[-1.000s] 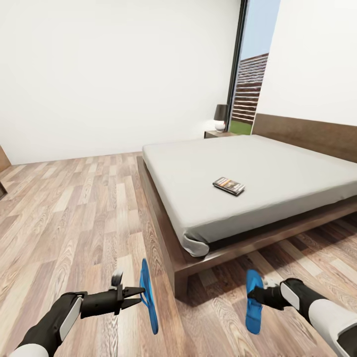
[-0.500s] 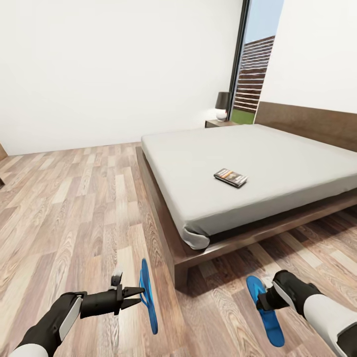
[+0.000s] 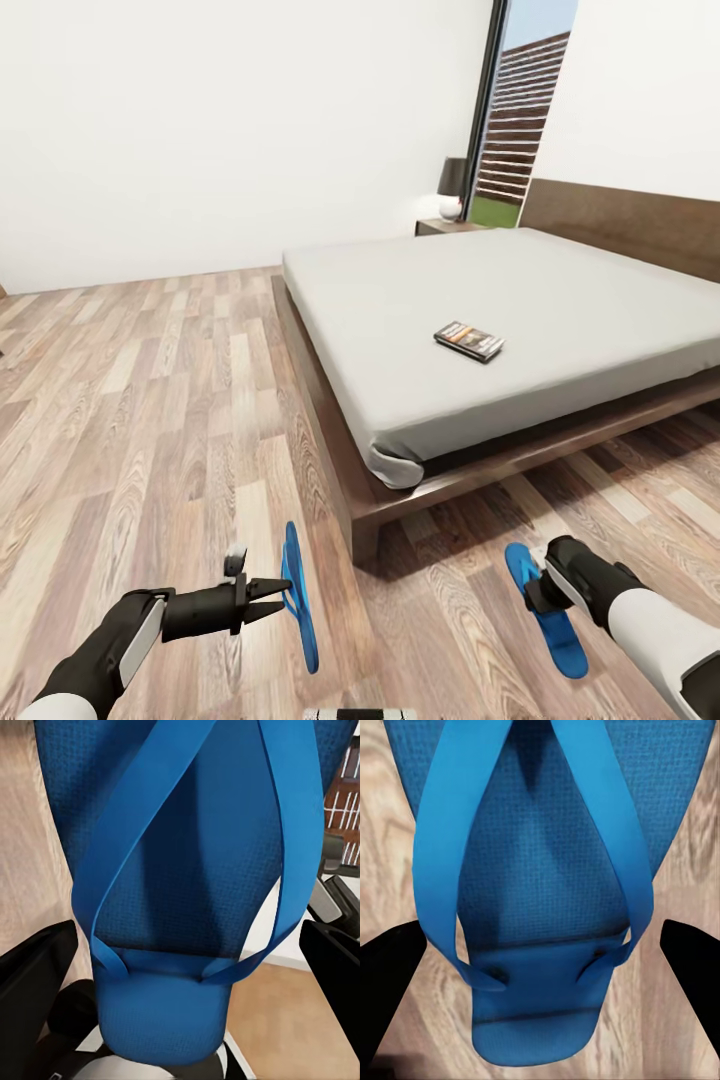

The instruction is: In the bedroom, move the book from the bed onto either nightstand, and place the two sandals side by side next to the bed.

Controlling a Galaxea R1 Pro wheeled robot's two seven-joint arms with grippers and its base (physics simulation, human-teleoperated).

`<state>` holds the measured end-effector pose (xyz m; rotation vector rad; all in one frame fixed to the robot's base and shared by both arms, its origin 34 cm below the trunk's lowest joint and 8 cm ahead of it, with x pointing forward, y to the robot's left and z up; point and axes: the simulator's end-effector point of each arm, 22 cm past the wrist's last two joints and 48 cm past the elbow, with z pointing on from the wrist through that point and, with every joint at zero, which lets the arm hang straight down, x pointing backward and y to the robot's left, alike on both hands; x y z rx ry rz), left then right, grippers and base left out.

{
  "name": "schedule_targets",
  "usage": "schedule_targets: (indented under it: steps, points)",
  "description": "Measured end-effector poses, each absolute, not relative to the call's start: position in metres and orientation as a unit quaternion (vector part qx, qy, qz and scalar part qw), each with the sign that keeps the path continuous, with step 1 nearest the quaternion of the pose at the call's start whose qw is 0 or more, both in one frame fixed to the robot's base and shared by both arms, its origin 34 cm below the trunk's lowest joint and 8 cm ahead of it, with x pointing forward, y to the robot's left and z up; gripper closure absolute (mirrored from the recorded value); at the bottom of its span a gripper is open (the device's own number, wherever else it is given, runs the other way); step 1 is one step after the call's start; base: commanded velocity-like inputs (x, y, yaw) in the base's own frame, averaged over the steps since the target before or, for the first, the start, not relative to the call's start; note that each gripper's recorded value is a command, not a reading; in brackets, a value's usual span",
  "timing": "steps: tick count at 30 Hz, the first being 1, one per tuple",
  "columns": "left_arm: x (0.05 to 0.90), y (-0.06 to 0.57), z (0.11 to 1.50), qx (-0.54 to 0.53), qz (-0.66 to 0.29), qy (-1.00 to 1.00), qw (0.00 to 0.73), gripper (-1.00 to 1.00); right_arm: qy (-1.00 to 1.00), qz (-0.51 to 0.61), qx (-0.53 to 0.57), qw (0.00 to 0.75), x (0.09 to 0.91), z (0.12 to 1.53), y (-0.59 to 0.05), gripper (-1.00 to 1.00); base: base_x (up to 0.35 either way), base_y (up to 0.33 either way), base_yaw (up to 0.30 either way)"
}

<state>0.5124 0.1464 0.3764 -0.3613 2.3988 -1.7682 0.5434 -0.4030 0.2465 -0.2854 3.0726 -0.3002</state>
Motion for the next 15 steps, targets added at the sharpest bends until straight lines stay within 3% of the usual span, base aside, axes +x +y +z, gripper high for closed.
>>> schedule_targets:
  steps: [15]
  points:
    - [0.508, 0.147, 0.364, -0.129, -0.586, 0.798, 0.058, 1.00, 0.989, -0.098, -0.105, 0.037, 0.563, 0.245, -0.391, 1.00, 0.000, 0.000, 0.000]
